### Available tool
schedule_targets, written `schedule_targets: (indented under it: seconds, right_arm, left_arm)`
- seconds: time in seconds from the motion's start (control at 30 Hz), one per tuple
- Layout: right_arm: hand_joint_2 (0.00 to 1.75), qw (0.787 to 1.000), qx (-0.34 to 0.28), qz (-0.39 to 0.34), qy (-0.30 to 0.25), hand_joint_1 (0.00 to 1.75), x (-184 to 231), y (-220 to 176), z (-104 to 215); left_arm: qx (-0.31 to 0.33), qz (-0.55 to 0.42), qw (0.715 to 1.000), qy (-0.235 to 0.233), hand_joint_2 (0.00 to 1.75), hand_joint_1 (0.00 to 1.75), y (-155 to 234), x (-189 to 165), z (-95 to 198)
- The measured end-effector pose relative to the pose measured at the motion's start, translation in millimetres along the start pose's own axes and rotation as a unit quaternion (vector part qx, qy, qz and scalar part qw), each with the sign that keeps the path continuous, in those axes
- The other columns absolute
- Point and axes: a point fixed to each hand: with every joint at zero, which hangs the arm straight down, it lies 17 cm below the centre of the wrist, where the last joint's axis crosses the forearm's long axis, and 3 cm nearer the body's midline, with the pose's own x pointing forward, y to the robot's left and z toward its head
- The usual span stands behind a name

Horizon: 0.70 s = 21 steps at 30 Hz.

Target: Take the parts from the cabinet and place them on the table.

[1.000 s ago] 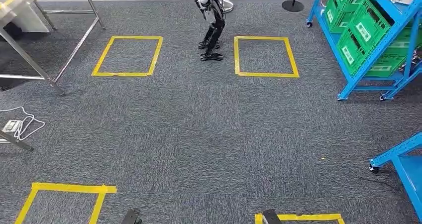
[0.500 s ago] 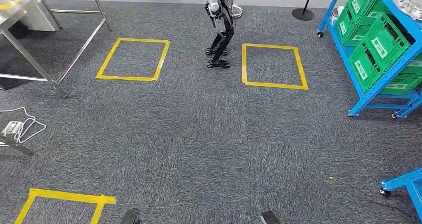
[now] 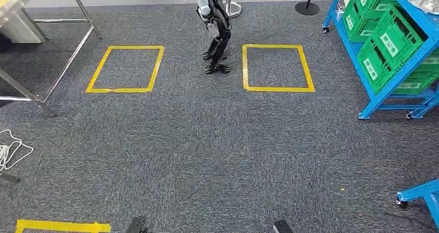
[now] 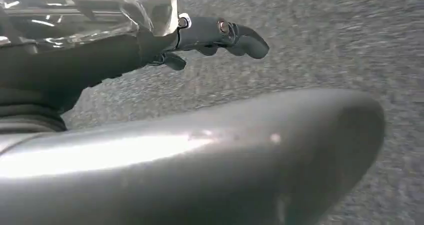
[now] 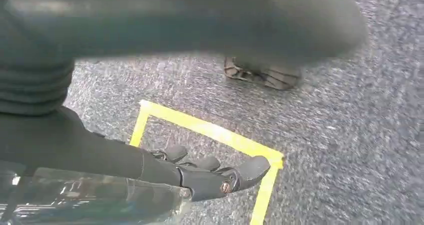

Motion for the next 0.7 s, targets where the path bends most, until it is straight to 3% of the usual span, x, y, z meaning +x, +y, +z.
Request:
schedule_targets:
  seconds: [0.47,0.5,0.7]
  right_arm:
    - [1.75,1.0,0.0,-0.01,-0.005,0.0,4.3,0.6,-0.3]
    - [0.0,1.0,0.0,-0.01,-0.005,0.0,4.4,0.9,-0.3]
    - [0.0,1.0,-0.001,-0.01,-0.013,0.0,7.4,0.3,-0.3]
  left_arm:
    - [0.0,0.0,1.0,-0.003,0.0,0.0,0.2,1.2,-0.1]
    - [0.0,0.0,1.0,-0.003,0.0,0.0,0.2,1.2,-0.1]
    - [0.0,0.0,1.0,-0.003,0.0,0.0,0.2,1.4,-0.1]
